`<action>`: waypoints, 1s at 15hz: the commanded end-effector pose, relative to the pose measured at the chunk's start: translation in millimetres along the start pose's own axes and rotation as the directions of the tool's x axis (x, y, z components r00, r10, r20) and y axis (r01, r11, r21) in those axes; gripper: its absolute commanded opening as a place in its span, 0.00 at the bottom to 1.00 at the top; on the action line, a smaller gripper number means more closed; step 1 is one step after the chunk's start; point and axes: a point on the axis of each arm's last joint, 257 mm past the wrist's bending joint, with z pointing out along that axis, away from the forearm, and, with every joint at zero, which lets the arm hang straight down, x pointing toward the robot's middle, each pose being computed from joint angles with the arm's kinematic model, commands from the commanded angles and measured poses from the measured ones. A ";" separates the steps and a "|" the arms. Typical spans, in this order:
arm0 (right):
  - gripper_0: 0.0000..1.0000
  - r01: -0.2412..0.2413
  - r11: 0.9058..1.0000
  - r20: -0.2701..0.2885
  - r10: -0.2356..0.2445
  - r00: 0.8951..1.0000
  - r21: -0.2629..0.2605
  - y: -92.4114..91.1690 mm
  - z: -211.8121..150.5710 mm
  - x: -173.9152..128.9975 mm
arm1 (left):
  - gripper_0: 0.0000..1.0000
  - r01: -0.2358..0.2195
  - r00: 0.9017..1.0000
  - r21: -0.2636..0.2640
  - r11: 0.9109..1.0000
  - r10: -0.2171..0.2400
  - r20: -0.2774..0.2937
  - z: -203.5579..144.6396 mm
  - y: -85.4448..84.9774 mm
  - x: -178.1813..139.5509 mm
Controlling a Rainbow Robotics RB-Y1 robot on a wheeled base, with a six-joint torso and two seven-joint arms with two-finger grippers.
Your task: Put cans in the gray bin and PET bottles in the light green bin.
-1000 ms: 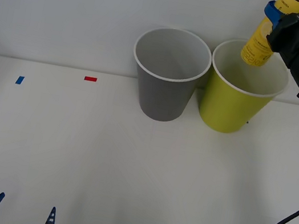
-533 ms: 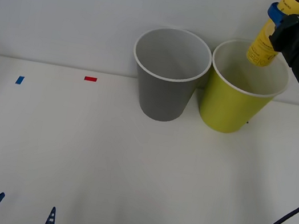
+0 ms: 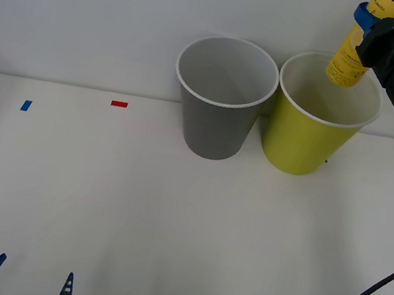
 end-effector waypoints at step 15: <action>1.00 -0.015 0.997 -0.040 0.012 0.999 -0.072 32.5 -83.7 -3.8 | 1.00 0.000 1.000 0.000 1.000 0.000 0.000 0.0 0.0 0.0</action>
